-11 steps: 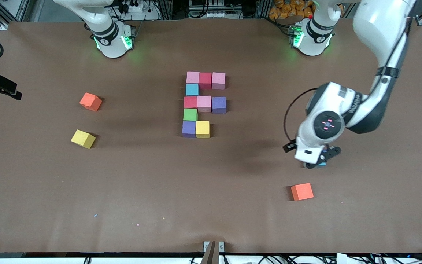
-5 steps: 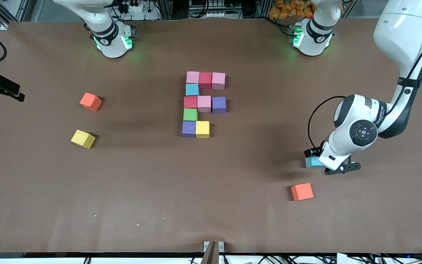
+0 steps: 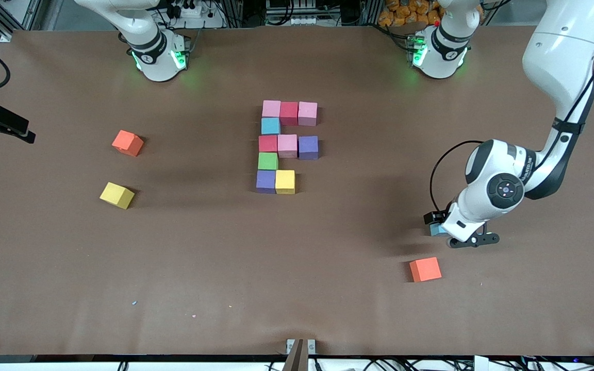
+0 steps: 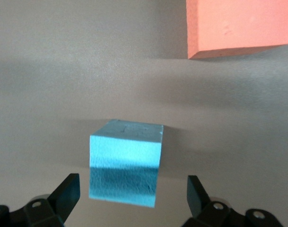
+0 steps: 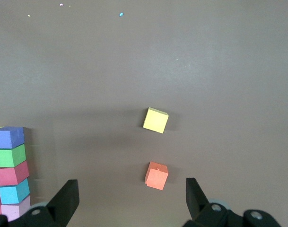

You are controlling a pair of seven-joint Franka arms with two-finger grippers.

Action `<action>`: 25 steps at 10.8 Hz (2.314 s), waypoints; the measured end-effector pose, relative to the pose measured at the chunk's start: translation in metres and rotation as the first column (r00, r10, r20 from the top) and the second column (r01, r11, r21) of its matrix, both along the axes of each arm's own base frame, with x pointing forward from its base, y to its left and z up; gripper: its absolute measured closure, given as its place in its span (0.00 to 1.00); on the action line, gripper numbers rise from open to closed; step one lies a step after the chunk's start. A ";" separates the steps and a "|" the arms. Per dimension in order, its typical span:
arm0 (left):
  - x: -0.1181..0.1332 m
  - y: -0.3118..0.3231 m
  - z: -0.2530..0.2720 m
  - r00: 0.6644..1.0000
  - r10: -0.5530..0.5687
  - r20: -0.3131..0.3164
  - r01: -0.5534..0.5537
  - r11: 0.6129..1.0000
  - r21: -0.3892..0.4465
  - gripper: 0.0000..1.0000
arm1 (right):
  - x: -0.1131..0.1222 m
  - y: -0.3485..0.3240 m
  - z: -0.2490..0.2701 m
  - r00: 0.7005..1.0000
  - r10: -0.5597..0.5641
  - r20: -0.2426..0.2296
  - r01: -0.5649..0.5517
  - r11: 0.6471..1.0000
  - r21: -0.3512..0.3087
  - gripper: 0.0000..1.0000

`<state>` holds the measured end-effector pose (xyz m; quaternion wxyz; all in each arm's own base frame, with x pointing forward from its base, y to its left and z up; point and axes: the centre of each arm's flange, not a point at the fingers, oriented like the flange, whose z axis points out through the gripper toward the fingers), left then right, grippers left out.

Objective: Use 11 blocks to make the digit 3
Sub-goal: 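Grasp the cyan cube with the left gripper and lift it, then carry the cyan cube to the cluster with the left gripper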

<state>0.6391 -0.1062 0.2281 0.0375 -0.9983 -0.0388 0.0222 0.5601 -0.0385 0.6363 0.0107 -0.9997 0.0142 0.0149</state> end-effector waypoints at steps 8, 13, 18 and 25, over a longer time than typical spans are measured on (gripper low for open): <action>0.006 0.023 -0.027 1.000 0.019 0.021 -0.018 1.000 -0.024 0.29 | 0.001 0.000 0.000 1.000 0.000 0.004 0.000 1.000 0.000 0.00; 0.004 -0.011 -0.017 0.979 0.202 0.038 -0.200 0.978 -0.053 0.44 | 0.006 0.003 -0.003 1.000 0.005 0.016 -0.005 1.000 -0.001 0.00; -0.030 -0.146 0.015 0.836 0.549 0.002 -0.544 0.827 -0.140 0.44 | 0.006 0.003 -0.004 1.000 0.006 0.016 -0.006 1.000 -0.001 0.00; -0.111 -0.311 0.034 0.411 0.907 -0.096 -0.910 0.401 -0.102 0.44 | 0.006 0.004 -0.004 1.000 0.007 0.016 -0.007 1.000 -0.001 0.00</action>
